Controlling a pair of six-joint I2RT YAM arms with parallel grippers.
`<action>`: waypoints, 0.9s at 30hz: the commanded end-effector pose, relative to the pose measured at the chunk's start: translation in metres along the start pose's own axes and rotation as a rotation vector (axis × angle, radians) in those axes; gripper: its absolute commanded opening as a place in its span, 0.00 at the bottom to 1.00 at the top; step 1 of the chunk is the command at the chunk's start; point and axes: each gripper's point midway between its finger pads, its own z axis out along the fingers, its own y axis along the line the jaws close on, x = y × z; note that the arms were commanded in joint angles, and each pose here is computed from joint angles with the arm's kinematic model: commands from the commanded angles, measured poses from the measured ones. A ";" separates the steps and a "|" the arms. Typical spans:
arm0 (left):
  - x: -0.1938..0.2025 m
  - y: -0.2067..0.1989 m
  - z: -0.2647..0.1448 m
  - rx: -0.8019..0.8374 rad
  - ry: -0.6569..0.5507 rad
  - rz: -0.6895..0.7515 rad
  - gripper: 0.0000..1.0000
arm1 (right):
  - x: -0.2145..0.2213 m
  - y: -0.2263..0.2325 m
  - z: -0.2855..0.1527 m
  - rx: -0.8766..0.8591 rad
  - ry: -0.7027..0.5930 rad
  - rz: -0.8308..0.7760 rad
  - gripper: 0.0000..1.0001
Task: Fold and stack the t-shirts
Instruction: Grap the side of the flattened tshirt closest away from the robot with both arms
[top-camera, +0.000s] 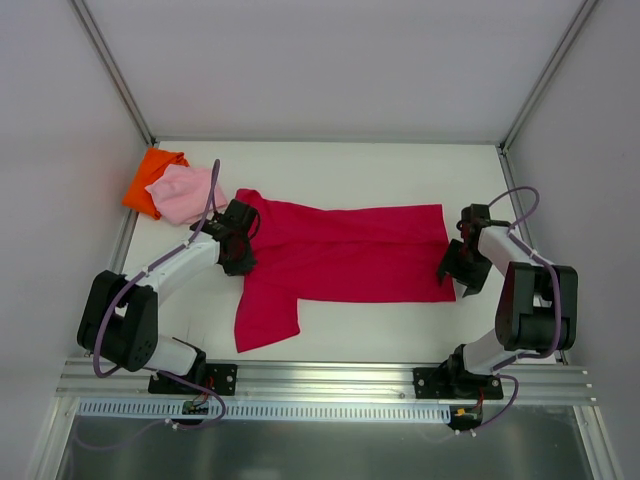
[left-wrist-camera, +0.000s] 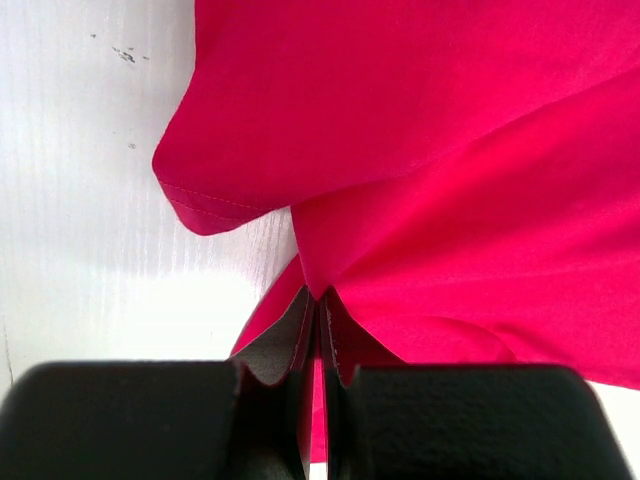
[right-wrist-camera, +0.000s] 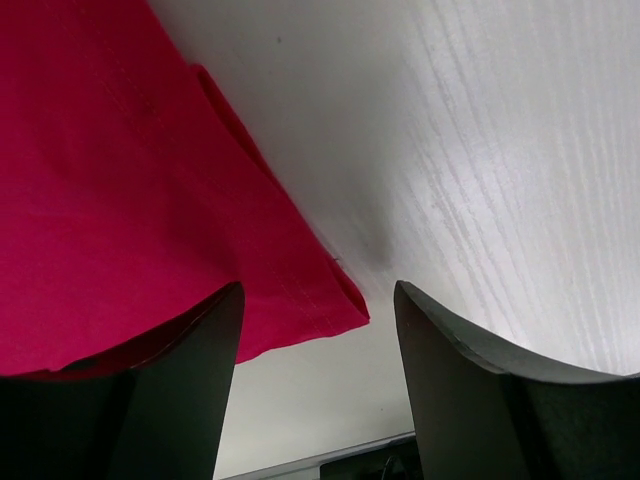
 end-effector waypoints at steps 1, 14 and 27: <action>-0.001 0.008 -0.006 -0.019 -0.014 -0.024 0.00 | 0.002 0.013 -0.003 -0.049 0.040 0.000 0.66; -0.008 0.007 -0.010 -0.012 -0.030 -0.019 0.00 | 0.018 0.027 0.009 -0.086 0.125 -0.023 0.50; -0.033 -0.003 -0.024 0.028 -0.101 -0.029 0.00 | -0.001 0.034 -0.003 -0.088 0.108 -0.036 0.01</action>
